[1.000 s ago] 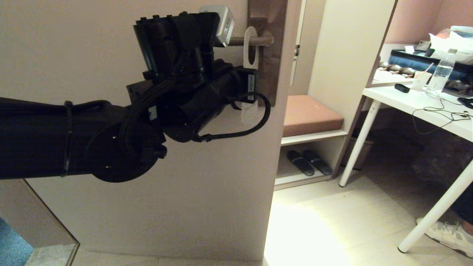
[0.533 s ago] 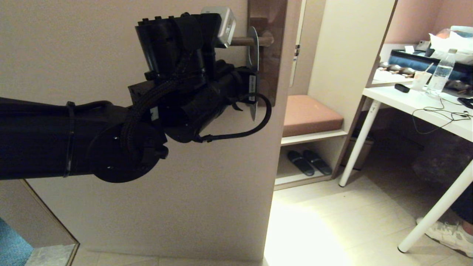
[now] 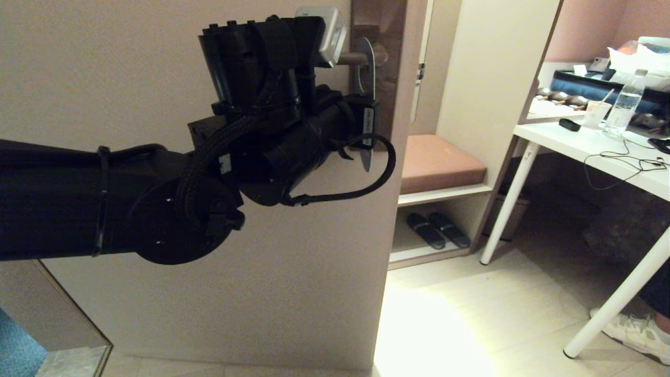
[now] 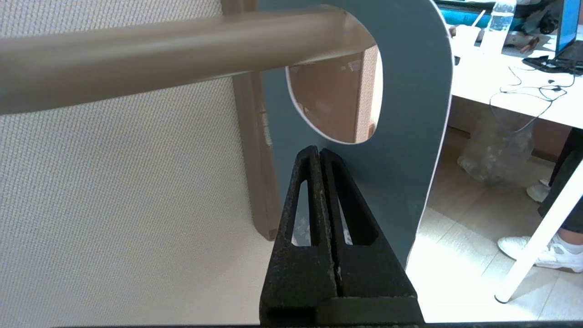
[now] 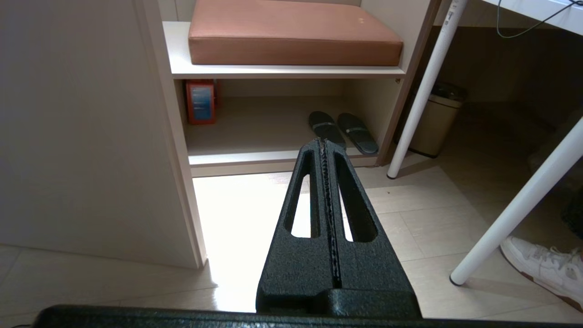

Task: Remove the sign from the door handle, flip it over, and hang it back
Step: Hang the sign back with the other side facing out

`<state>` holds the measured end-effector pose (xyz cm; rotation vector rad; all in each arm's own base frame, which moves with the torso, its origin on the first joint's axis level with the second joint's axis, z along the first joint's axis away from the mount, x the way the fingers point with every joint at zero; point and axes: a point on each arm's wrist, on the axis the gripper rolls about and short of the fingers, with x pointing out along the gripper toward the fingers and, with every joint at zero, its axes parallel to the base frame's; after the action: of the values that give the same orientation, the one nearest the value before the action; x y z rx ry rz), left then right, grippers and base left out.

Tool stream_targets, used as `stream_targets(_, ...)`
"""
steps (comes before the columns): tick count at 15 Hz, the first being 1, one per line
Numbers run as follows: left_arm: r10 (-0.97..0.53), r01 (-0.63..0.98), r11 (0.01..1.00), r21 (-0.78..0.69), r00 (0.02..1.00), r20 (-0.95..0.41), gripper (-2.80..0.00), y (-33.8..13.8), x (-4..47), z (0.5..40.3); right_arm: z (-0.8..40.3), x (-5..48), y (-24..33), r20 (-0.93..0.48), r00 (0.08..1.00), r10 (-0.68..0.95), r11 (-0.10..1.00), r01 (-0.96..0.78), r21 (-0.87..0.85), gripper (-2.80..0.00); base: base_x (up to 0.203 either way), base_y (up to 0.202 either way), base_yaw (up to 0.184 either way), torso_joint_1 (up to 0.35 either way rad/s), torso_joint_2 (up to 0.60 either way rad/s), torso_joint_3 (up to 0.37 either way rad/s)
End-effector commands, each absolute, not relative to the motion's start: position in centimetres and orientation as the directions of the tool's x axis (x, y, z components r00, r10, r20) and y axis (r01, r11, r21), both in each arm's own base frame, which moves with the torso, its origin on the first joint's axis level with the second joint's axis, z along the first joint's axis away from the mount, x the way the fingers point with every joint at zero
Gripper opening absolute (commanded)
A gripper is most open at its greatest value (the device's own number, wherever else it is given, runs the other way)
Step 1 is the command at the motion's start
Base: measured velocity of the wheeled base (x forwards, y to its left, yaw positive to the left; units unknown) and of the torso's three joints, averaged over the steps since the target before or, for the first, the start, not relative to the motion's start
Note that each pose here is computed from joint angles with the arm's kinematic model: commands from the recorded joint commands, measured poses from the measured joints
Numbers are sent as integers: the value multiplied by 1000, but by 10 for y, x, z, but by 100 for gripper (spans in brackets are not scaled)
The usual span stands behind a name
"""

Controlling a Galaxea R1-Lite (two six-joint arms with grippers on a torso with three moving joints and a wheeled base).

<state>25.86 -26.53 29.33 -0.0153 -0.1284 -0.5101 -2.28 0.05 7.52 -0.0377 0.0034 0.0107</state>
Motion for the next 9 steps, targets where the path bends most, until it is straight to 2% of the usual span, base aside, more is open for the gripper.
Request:
stream_targets(1, -486, 489, 872, 17, 864, 130, -280, -267, 259, 293, 75, -23, 1, -3, 1000, 11, 999, -11, -38, -280, 0, 0, 0, 0, 0, 0)
stream_targets(9, -517, 521, 853, 11, 843, 148, -280, -280, 252, 298, 75, -23, 1, -3, 1000, 11, 999, -11, -38, -280, 0, 0, 0, 0, 0, 0)
